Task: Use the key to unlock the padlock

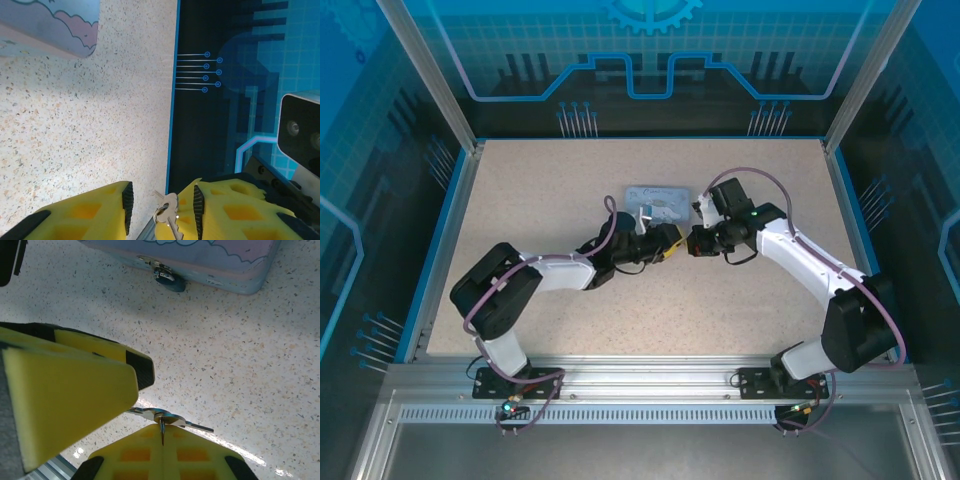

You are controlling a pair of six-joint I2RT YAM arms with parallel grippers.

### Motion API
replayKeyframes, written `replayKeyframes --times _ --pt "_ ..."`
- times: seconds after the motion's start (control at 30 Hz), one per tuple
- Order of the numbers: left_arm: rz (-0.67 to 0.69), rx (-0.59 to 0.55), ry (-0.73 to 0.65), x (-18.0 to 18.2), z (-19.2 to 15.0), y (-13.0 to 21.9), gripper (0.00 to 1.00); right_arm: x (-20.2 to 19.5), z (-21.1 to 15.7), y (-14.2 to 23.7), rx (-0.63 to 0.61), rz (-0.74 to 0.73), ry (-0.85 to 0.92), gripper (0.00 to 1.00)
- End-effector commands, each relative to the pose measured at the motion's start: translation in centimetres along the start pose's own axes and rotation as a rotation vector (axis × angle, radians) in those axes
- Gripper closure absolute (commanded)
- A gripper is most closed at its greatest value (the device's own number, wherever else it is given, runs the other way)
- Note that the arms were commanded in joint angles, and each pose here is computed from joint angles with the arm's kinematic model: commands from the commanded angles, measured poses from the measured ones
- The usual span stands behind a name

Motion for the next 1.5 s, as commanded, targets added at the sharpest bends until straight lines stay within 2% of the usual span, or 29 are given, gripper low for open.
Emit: replayKeyframes --times 0.0,0.4,0.67,0.7,0.73,0.83,0.97,1.2,1.47 --pt "-0.025 -0.017 -0.012 0.0 -0.2 -0.4 0.64 -0.2 -0.1 -0.1 0.009 0.02 -0.021 1.0" --pt "-0.028 -0.017 -0.025 -0.4 -0.3 -1.0 0.81 -0.3 -0.4 -0.4 0.025 0.033 -0.019 1.0" --pt "-0.029 -0.014 -0.036 -0.7 -0.4 -1.2 1.0 -0.3 -0.9 -0.5 0.038 0.044 -0.019 1.0" --pt "-0.029 -0.013 -0.037 -0.7 -0.4 -1.3 1.0 -0.3 -0.9 -0.4 0.035 0.047 -0.02 1.0" --pt "-0.028 -0.012 -0.037 -0.7 -0.4 -1.3 1.0 -0.3 -0.9 -0.2 0.028 0.05 -0.023 0.95" --pt "-0.026 -0.006 -0.055 -1.0 -0.3 -1.4 1.0 -0.7 -0.5 1.2 -0.022 0.069 -0.06 0.5" --pt "-0.033 0.041 -0.107 -2.0 0.0 -1.3 1.0 -1.8 0.4 4.2 -0.152 0.173 -0.147 0.33" --pt "-0.1 0.149 -0.183 -4.3 1.1 -1.0 1.0 -2.2 2.2 6.2 -0.279 0.333 -0.158 0.34" --pt "-0.147 0.2 -0.228 -6.2 2.6 -0.3 1.0 -1.1 3.5 5.8 -0.314 0.487 -0.109 0.54"
Point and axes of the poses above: each hand's point on the last joint's axis, 136 mm out from that joint toward the fingers, its own y axis back along the fingers, its own x axis along the line the jaws close on, z = x × y, the point moved 5 cm from there along y, back along the fingers, and after that the axes turned 2 degrees about y, right-handed, at the moved point
